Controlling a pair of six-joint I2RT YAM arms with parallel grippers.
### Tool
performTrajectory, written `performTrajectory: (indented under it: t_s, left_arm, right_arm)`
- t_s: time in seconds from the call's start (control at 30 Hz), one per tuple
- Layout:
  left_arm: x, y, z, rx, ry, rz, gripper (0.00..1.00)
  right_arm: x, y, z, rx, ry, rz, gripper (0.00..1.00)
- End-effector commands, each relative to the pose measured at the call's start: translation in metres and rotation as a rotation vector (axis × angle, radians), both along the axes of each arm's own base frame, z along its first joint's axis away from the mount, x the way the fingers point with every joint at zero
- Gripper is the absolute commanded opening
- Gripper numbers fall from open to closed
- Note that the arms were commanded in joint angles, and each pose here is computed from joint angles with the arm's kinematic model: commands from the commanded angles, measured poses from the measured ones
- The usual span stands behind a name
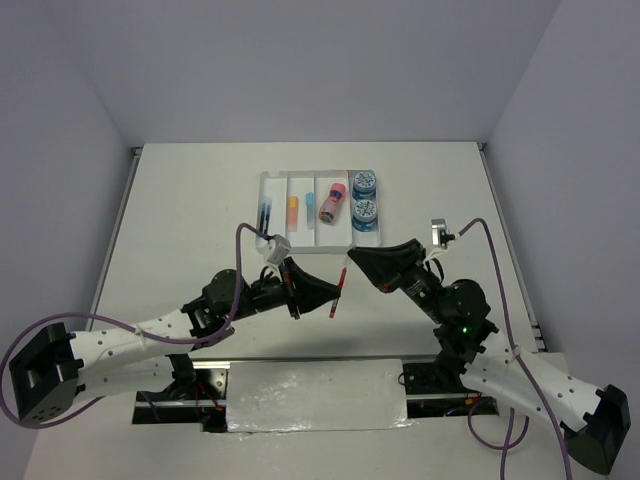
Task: Sort the stationery into containers
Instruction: Close the pen cap on the pen.
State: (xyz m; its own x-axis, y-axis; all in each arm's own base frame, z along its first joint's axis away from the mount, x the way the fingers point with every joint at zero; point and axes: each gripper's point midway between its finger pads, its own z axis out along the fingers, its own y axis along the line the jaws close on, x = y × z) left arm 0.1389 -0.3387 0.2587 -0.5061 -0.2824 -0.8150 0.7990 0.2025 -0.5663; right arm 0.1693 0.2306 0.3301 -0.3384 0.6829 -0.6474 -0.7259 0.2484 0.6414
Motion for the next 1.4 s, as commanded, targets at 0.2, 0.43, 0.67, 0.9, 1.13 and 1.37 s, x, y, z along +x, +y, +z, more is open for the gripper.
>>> performTrajectory:
  t_s: [0.2,0.43,0.67,0.9,1.13,1.37]
  left_arm:
    - [-0.002,0.006,0.032,-0.104,-0.063,-0.011,0.0]
    - [-0.001,0.008,0.031,-0.104,-0.057,-0.009,0.0]
    - [0.0,0.008,0.025,-0.098,-0.047,-0.01,0.0]
    - [-0.002,0.008,0.027,-0.102,-0.048,-0.02,0.0]
    - [-0.002,0.01,0.029,-0.109,-0.053,-0.018,0.0]
    - [-0.003,0.011,0.031,-0.12,-0.054,-0.027,0.0]
  right_arm:
    - [-0.004,0.003,0.006,0.009,-0.039,0.018,0.0]
    - [-0.003,0.001,0.014,0.005,-0.053,0.002,0.0]
    - [0.002,-0.001,0.031,-0.022,-0.077,-0.037,0.0]
    - [0.001,-0.002,0.035,-0.01,-0.088,-0.04,0.0]
    - [0.005,0.001,0.025,-0.027,-0.071,-0.042,0.0]
    - [0.004,0.004,0.022,-0.02,-0.071,-0.023,0.0]
